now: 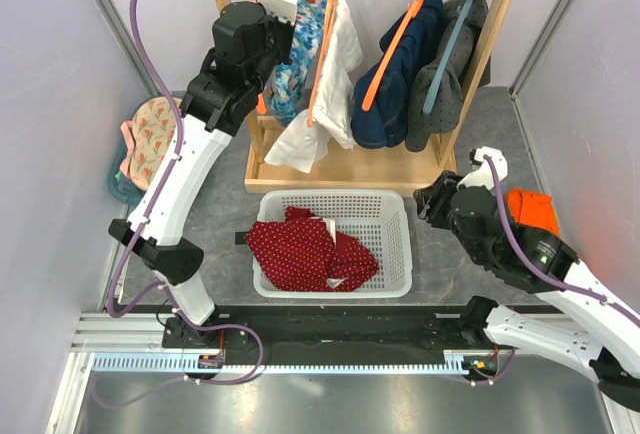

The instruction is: Remove the skirt from the hanger

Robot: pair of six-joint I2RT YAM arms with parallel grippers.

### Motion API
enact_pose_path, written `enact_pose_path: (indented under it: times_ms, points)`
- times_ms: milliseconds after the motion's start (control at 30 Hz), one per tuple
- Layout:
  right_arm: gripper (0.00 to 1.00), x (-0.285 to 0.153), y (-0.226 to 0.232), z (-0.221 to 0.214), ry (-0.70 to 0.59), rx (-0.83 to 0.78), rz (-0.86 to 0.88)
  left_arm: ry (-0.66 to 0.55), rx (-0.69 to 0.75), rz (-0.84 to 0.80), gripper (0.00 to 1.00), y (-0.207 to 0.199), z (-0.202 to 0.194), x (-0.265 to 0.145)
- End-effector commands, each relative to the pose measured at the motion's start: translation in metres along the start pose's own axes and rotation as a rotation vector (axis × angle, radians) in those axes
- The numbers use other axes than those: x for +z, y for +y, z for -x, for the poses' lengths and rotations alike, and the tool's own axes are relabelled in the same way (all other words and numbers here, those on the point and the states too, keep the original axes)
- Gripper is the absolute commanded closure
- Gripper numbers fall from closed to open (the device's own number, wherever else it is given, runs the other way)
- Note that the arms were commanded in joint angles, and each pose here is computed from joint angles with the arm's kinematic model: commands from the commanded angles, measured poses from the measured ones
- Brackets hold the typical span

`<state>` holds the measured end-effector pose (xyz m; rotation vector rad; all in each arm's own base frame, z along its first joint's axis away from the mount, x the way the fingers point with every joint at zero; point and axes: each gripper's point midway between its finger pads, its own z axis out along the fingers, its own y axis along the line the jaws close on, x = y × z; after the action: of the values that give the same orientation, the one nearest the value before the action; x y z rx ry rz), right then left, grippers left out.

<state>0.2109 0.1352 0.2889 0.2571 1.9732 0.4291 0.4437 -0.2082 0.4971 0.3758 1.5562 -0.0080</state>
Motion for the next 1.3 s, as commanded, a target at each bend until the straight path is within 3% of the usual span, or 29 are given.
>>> enact_pose_path:
  times_ms: [0, 100, 467, 500, 567, 633, 700, 1067, 1267]
  points:
    - [0.52, -0.008, 0.003, 0.021, -0.045, -0.022, 0.004, -0.026, -0.038, -0.021, 0.85, -0.002, 0.008, -0.001]
    - [0.52, -0.009, 0.005, 0.025, -0.054, -0.023, 0.012, -0.025, -0.041, -0.034, 0.98, -0.003, 0.008, 0.0]
    - [0.55, -0.004, 0.02, 0.027, -0.06, -0.021, 0.057, -0.072, -0.081, -0.055, 0.98, 0.0, 0.028, -0.005]
    - [0.55, -0.003, 0.02, 0.026, -0.058, -0.023, 0.056, -0.072, -0.077, -0.064, 0.93, -0.001, 0.027, -0.004]
    - [0.55, -0.003, 0.021, 0.026, -0.059, -0.021, 0.058, -0.051, -0.06, -0.077, 0.65, -0.005, 0.019, -0.002]
    - [0.55, -0.003, 0.021, 0.027, -0.063, -0.02, 0.058, -0.034, -0.05, -0.082, 0.58, -0.008, 0.012, 0.001]
    - [0.54, -0.004, 0.02, 0.03, -0.07, -0.016, 0.058, -0.012, -0.037, -0.084, 0.58, -0.01, 0.003, 0.006]
    - [0.54, -0.014, 0.018, 0.043, -0.102, -0.005, 0.061, 0.028, -0.004, -0.118, 0.98, -0.015, -0.011, 0.012]
    - [0.55, -0.013, 0.024, 0.044, -0.099, -0.008, 0.078, 0.018, -0.007, -0.112, 0.98, -0.008, -0.004, 0.007]
